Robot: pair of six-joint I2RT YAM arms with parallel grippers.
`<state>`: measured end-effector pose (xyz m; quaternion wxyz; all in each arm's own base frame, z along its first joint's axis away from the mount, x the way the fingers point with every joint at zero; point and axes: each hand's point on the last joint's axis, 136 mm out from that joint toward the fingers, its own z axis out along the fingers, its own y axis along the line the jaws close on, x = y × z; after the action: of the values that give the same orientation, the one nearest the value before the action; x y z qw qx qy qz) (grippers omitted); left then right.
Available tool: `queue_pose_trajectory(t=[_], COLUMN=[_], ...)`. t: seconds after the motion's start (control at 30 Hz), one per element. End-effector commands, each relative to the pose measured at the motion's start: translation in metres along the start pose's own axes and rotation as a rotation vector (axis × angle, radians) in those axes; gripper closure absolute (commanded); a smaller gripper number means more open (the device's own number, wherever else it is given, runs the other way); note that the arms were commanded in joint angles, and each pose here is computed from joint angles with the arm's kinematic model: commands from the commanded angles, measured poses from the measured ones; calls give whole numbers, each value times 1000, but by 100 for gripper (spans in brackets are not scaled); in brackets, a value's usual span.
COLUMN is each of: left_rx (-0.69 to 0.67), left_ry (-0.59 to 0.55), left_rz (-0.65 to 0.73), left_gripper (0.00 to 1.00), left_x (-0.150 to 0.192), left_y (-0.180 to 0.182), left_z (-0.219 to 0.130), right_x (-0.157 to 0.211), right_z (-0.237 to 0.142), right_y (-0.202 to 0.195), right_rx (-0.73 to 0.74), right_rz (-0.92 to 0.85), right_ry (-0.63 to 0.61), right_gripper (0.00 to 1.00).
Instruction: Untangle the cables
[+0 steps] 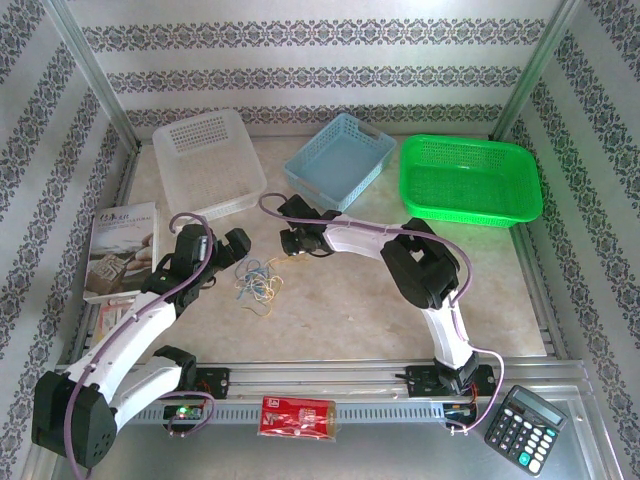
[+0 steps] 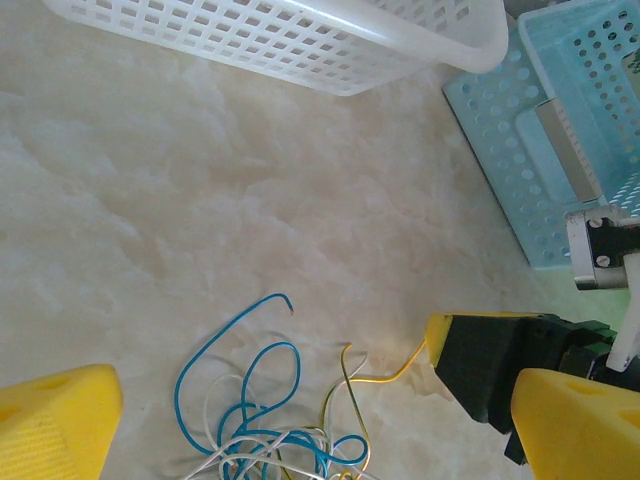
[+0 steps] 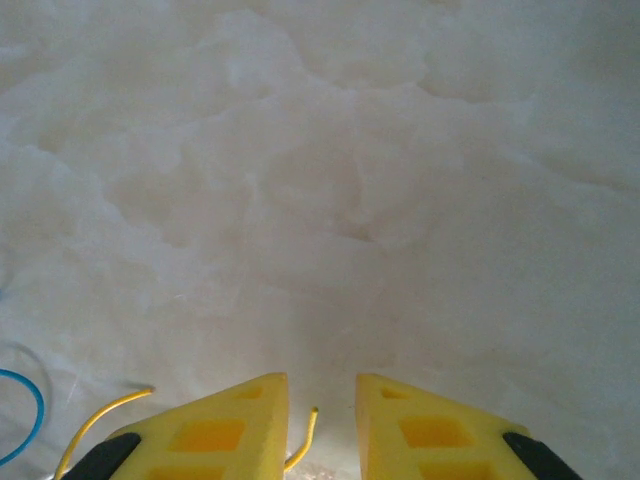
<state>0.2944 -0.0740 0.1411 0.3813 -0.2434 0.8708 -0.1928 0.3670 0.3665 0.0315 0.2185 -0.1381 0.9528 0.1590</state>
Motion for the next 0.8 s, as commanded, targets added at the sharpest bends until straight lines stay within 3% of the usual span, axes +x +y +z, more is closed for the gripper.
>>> queue_pose_trajectory(t=[0.0, 0.27, 0.33, 0.4, 0.57, 0.77], left_rx=[26, 33, 31, 30, 37, 147], left_ry=[-26, -23, -19, -18, -14, -3], left_rz=[-30, -42, -42, -43, -16, 63], left_gripper=[0, 0, 0, 0, 0, 0], left_x=[-6, -5, -4, -3, -3, -2], left_y=[-3, -3, -3, -2, -4, -24], left_z=[-1, 0, 1, 0, -2, -5], right_x=[-1, 4, 3, 1, -17, -47], right_z=[7, 10, 8, 3, -33, -104], right_y=[-3, 4, 7, 9, 15, 19], right_rx=[10, -23, -34, -44, -73, -122], right_rz=[-2, -4, -7, -9, -26, -45], right_ry=[12, 29, 28, 17, -54, -188], right_gripper=[78, 88, 99, 100, 100, 100])
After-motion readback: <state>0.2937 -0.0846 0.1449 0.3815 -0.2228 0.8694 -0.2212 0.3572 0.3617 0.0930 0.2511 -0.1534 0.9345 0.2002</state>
